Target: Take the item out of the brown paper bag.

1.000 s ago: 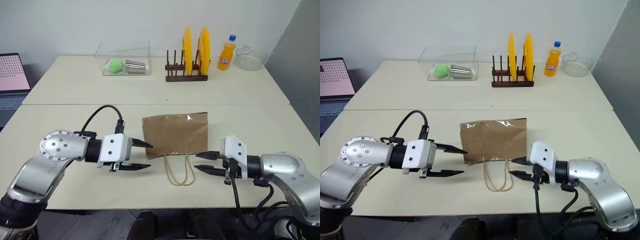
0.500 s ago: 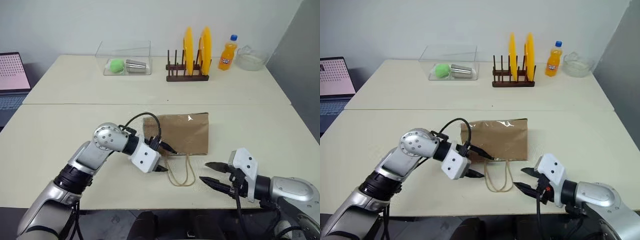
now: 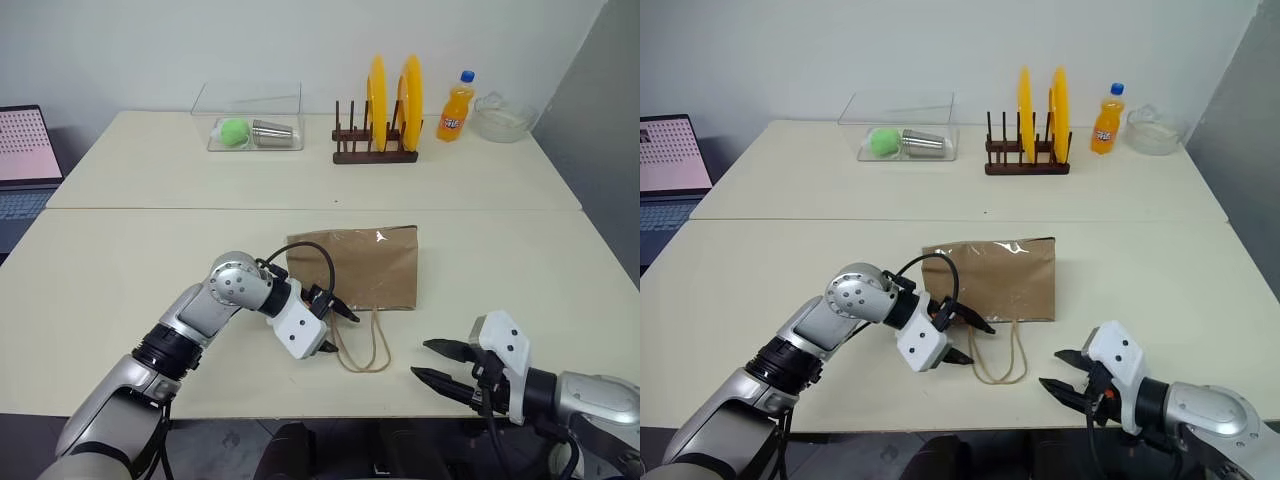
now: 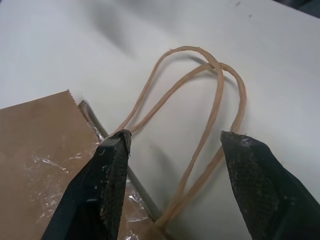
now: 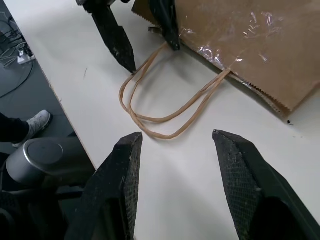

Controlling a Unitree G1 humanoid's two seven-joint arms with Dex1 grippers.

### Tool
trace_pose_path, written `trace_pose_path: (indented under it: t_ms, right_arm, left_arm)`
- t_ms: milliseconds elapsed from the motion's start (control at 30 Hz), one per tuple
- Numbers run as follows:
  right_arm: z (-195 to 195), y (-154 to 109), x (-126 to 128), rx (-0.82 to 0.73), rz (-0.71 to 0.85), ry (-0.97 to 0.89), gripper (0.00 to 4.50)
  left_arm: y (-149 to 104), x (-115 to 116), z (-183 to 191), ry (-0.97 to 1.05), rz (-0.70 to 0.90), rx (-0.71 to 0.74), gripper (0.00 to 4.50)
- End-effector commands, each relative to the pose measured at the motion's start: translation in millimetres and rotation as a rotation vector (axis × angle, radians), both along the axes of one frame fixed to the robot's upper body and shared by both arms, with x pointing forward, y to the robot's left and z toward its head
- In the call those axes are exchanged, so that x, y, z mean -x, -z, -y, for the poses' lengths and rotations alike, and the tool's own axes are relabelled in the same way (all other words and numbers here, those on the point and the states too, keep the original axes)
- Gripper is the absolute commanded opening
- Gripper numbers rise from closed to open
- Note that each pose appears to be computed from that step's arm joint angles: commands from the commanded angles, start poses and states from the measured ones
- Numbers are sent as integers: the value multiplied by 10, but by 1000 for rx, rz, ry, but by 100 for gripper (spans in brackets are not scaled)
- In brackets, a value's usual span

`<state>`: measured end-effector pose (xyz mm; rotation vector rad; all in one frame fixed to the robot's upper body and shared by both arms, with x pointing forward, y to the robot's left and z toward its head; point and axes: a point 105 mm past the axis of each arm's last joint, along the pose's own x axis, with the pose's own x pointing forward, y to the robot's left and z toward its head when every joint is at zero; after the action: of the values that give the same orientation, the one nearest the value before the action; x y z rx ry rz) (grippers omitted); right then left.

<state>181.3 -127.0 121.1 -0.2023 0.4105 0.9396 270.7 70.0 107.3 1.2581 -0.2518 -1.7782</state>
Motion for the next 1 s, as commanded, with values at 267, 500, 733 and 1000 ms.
trace_pose_path:
  t_ms: [267, 500, 733, 1000]
  right_arm:
    - [-131, -204, 90, -11, 88, -50, 233]
    - [-138, -242, 86, -12, 92, -45, 233]
    - [-163, -293, 70, -21, 99, -44, 236]
    - [-187, -323, 78, -22, 97, -59, 236]
  left_arm:
    - [72, 2, 102, 47, 57, -3, 303]
    - [153, 6, 125, 78, 72, -18, 303]
    - [186, 28, 210, 108, 76, -10, 154]
    - [175, 24, 156, 94, 57, -13, 1]
